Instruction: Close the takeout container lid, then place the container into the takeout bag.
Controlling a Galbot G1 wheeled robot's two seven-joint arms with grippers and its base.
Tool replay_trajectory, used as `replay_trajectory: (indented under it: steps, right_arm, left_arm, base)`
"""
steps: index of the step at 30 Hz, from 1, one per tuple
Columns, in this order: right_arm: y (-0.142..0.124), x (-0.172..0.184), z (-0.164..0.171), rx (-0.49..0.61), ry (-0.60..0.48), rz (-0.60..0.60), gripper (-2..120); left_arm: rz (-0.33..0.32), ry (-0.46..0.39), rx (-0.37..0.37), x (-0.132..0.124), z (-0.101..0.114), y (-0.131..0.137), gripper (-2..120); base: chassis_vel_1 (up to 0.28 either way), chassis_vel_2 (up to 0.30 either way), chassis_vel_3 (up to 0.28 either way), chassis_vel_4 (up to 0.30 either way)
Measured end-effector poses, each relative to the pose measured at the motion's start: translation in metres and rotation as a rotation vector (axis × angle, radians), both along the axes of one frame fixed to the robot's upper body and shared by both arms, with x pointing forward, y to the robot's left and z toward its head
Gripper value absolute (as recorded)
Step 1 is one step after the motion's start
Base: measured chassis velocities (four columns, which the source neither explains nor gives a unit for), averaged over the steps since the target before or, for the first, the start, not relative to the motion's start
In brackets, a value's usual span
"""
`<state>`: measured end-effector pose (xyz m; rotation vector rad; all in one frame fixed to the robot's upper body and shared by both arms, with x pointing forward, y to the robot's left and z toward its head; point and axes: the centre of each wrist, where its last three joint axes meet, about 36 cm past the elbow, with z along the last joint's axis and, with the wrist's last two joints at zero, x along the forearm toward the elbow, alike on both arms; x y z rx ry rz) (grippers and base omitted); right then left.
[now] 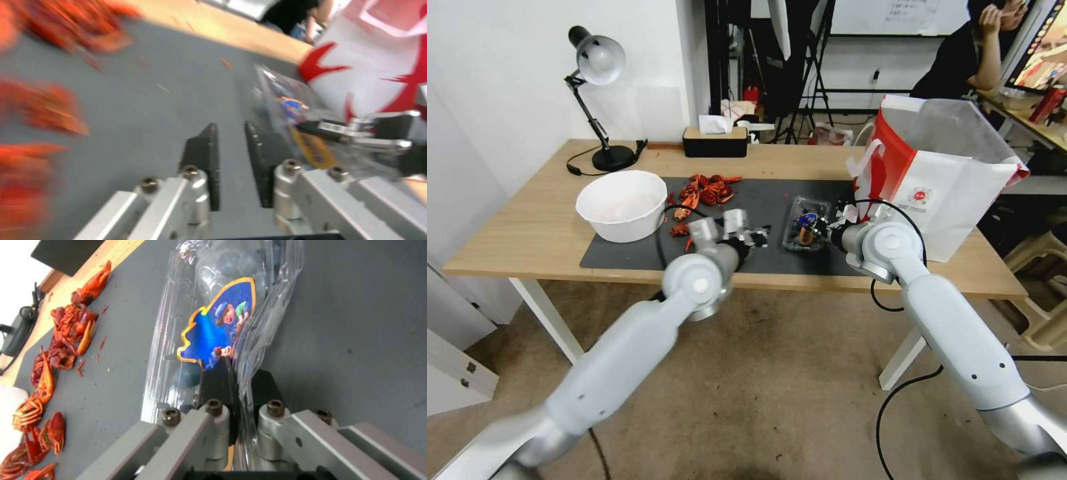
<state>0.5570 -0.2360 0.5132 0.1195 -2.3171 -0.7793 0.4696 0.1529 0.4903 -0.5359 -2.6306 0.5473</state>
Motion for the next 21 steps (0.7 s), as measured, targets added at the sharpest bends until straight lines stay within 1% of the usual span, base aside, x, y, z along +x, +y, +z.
replay_trajectory:
  steps: [1,2,4,5,7,8,9,10,12,13,14,16,17,20,21]
  right_arm:
    - [0.002,0.0,0.0,0.001,-0.002,0.005,0]
    - [0.002,0.0,0.0,0.001,-0.002,0.005,0]
    - [0.004,-0.001,0.001,0.0,-0.005,0.02,0]
    - [0.004,-0.001,0.001,0.0,-0.005,0.02,0]
    - [0.006,-0.001,0.001,-0.001,-0.005,0.03,0]
    - [0.007,-0.001,0.002,-0.001,-0.007,0.033,0]
    - [0.007,-0.001,0.002,-0.001,-0.007,0.033,0]
    - [0.007,-0.001,0.002,0.0,-0.007,0.035,0]
    - [0.009,0.0,0.002,0.007,-0.01,0.041,0]
    - [0.01,0.0,0.002,0.01,-0.012,0.043,0]
    - [0.01,0.0,0.002,0.01,-0.012,0.043,0]
    - [0.014,0.0,0.002,0.019,-0.018,0.05,0]
    - [0.014,0.0,0.002,0.019,-0.018,0.05,0]
    - [0.019,0.0,0.003,0.022,-0.023,0.057,0]
    - [0.019,0.0,0.003,0.022,-0.023,0.057,0]
  left_arm:
    - [0.017,-0.049,0.056,-0.011,-0.004,0.014,23]
    - [0.017,-0.049,0.056,-0.011,-0.004,0.014,23]
    - [0.042,-0.107,0.138,-0.031,-0.013,0.036,33]
    - [0.042,-0.107,0.138,-0.031,-0.013,0.036,33]
    - [0.091,-0.157,0.2,-0.048,-0.023,0.052,41]
    - [0.118,-0.189,0.248,-0.059,-0.033,0.057,47]
    - [0.118,-0.189,0.248,-0.059,-0.033,0.057,47]
    - [0.149,-0.236,0.306,-0.069,-0.041,0.061,52]
    - [0.202,-0.289,0.395,-0.09,-0.056,0.067,62]
    - [0.218,-0.292,0.413,-0.096,-0.059,0.068,66]
    - [0.218,-0.292,0.413,-0.096,-0.059,0.068,66]
    - [0.287,-0.281,0.452,-0.119,-0.062,0.074,77]
    - [0.287,-0.281,0.452,-0.119,-0.062,0.074,77]
    - [0.333,-0.269,0.48,-0.139,-0.069,0.078,92]
    - [0.333,-0.269,0.48,-0.139,-0.069,0.078,92]
  base:
    - [0.0,0.0,0.0,0.0]
    - [0.0,0.0,0.0,0.0]
    - [0.0,0.0,0.0,0.0]
    - [0.0,0.0,0.0,0.0]
    - [0.0,0.0,0.0,0.0]
    - [0.0,0.0,0.0,0.0]
    - [0.0,0.0,0.0,0.0]
    - [0.0,0.0,0.0,0.0]
    - [0.0,0.0,0.0,0.0]
    - [0.0,0.0,0.0,0.0]
    - [0.0,0.0,0.0,0.0]
    - [0.0,0.0,0.0,0.0]
    - [0.0,0.0,0.0,0.0]
    - [0.0,0.0,0.0,0.0]
    - [0.0,0.0,0.0,0.0]
